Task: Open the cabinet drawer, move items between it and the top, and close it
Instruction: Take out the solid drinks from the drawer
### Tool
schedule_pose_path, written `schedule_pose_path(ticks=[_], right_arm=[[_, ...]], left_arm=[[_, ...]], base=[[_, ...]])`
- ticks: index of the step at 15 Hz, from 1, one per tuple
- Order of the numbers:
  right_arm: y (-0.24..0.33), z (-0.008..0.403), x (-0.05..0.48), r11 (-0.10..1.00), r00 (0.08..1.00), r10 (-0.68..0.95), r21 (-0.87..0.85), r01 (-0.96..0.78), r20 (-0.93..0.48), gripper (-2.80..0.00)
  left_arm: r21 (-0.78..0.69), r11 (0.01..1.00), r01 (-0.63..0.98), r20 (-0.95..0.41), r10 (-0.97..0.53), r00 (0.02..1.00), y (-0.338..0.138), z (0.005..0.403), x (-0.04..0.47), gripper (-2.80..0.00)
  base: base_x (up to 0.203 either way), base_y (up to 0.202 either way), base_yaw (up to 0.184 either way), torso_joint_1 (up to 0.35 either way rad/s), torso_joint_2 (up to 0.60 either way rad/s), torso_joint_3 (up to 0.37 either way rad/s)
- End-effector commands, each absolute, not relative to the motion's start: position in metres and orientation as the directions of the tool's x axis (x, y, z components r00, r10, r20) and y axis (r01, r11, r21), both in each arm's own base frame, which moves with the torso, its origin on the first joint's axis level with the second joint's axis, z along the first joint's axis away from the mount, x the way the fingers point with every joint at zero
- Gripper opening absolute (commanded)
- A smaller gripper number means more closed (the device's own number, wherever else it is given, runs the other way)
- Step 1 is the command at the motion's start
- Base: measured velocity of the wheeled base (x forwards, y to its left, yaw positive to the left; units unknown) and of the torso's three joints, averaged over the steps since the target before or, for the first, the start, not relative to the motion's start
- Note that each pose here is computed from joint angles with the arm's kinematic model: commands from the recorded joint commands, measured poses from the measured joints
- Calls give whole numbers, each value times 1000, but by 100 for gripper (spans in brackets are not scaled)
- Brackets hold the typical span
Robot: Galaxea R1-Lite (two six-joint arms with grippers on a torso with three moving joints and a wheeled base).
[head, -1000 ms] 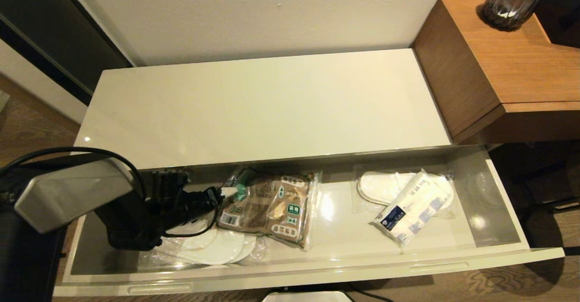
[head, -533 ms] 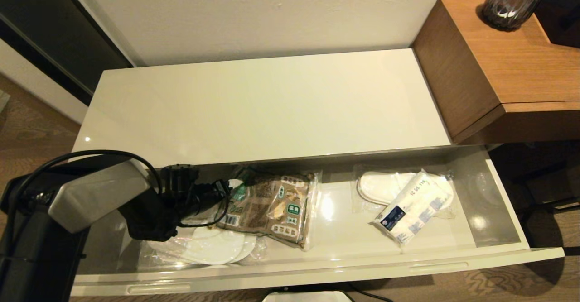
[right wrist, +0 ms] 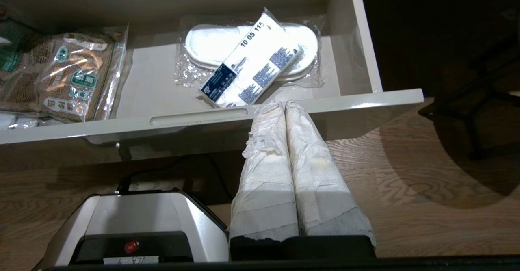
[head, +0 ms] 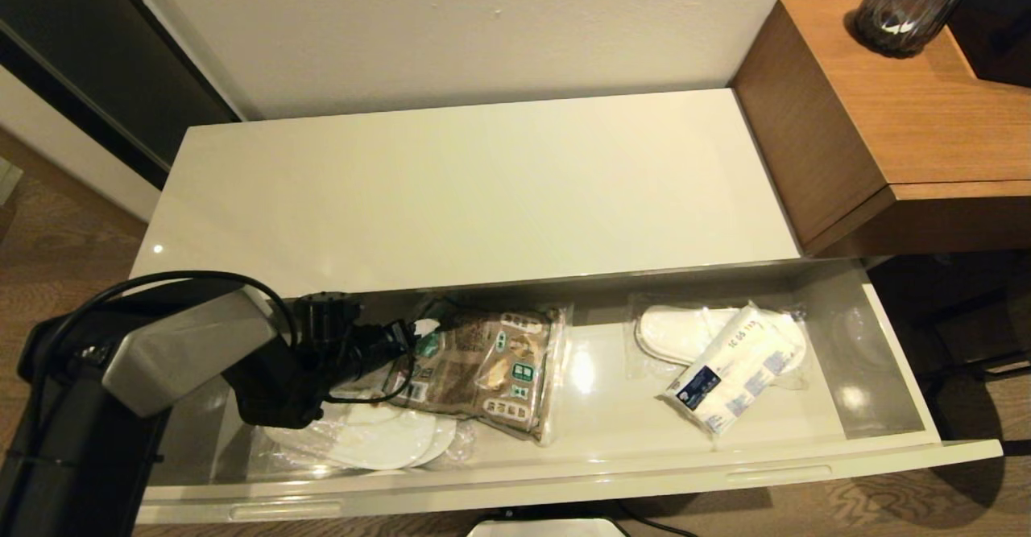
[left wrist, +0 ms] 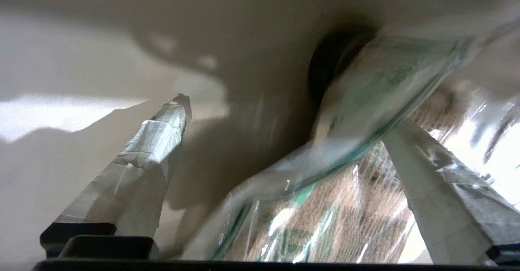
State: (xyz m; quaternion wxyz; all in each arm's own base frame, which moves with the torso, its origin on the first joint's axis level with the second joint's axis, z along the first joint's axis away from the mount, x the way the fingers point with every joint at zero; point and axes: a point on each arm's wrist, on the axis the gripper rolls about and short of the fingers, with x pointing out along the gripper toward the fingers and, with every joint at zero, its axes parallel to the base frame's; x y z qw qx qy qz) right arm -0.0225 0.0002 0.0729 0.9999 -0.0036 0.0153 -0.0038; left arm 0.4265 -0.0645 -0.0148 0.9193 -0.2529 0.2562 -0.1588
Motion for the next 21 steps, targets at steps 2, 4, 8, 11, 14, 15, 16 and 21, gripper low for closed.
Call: schedule_pose_path(ticks=[2,4,8,11,14,15,16,21], right_arm=[[0,73,-22,1000,999,-8,-8,7,-34,-280],[0,73,-22,1000,999,-8,-8,7,-34,-280],[0,73,-22,1000,999,-8,-8,7,-32,-280],[0,73,-22,1000,999,-8,-8,7,-32,-280],[0,73,-22,1000,999,-8,-8,7,-32,-280],[0,73,-22,1000,999,-8,-8,7,-32,-280],[0,73,-22,1000,999,-8,-8,7,-33,-280],[0,73,-22,1000,999,-8,-8,7,-33,-280]], left_arm=[[-554,817,158,-426,-442,789,-74,-23,417,0],[-559,817,142,-449,-442,777,-72,-20,405,0],[-562,821,99,-509,-438,741,-69,-26,383,0],[-579,811,83,-508,-438,741,-68,-18,378,0],[-594,801,72,-510,-444,736,-67,-6,369,0],[-606,793,69,-521,-461,718,-66,-2,362,0],[-628,775,72,-527,-491,693,-66,1,354,0],[-656,754,41,-563,-525,639,-62,6,328,0]], base=[[0,0,0,0,0,0],[0,0,0,0,0,0],[0,0,0,0,0,0],[0,0,0,0,0,0],[0,0,0,0,0,0],[0,0,0,0,0,0],[0,0,0,0,0,0],[0,0,0,0,0,0]])
